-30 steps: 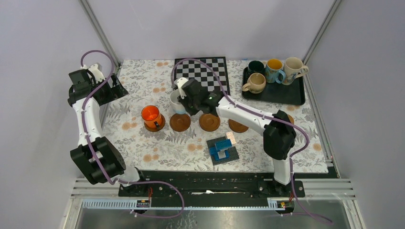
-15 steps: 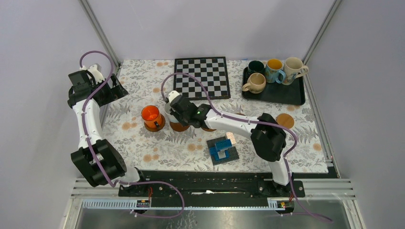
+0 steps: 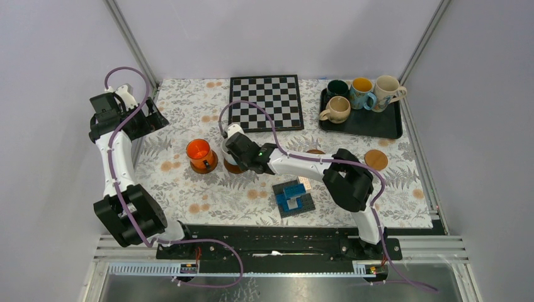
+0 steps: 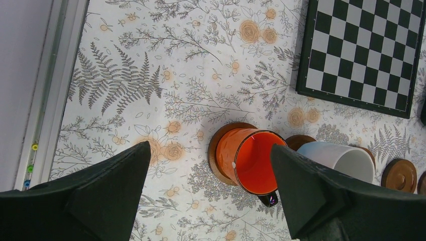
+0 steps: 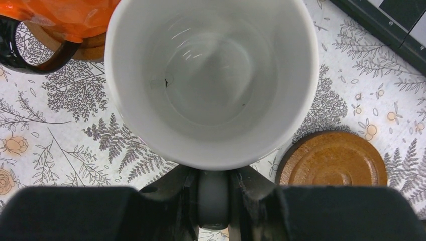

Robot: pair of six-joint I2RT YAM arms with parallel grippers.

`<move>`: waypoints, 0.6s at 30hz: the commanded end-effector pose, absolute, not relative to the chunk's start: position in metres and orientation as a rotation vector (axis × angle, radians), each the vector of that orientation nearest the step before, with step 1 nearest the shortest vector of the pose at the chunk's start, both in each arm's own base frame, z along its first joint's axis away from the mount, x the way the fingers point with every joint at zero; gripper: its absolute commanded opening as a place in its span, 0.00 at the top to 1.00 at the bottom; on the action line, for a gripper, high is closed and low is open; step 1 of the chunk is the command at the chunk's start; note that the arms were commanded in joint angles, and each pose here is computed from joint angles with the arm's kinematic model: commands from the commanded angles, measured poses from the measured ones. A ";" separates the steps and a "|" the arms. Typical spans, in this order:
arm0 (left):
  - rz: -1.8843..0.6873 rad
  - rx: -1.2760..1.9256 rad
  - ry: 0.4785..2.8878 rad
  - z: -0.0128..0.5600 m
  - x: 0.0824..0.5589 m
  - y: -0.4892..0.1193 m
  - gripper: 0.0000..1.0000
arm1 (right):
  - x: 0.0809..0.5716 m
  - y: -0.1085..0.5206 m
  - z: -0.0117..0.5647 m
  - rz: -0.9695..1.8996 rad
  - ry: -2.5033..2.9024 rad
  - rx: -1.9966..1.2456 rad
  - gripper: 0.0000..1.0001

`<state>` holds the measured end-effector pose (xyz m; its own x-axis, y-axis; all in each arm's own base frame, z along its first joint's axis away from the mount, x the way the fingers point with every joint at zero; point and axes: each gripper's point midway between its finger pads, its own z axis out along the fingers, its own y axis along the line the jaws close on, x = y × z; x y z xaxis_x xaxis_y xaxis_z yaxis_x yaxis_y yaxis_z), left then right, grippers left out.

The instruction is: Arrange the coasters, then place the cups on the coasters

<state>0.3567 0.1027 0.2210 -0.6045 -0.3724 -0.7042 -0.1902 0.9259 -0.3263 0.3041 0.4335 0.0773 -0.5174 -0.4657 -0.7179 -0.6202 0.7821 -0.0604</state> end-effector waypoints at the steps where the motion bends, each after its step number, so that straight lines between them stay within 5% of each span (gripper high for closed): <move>1: -0.238 -0.382 2.192 0.231 0.359 0.109 0.01 | 0.316 0.451 0.111 0.353 2.134 -0.620 1.00; 18: -0.246 -0.402 2.208 0.223 0.356 0.109 0.01 | 0.318 0.444 0.096 0.299 2.133 -0.550 0.99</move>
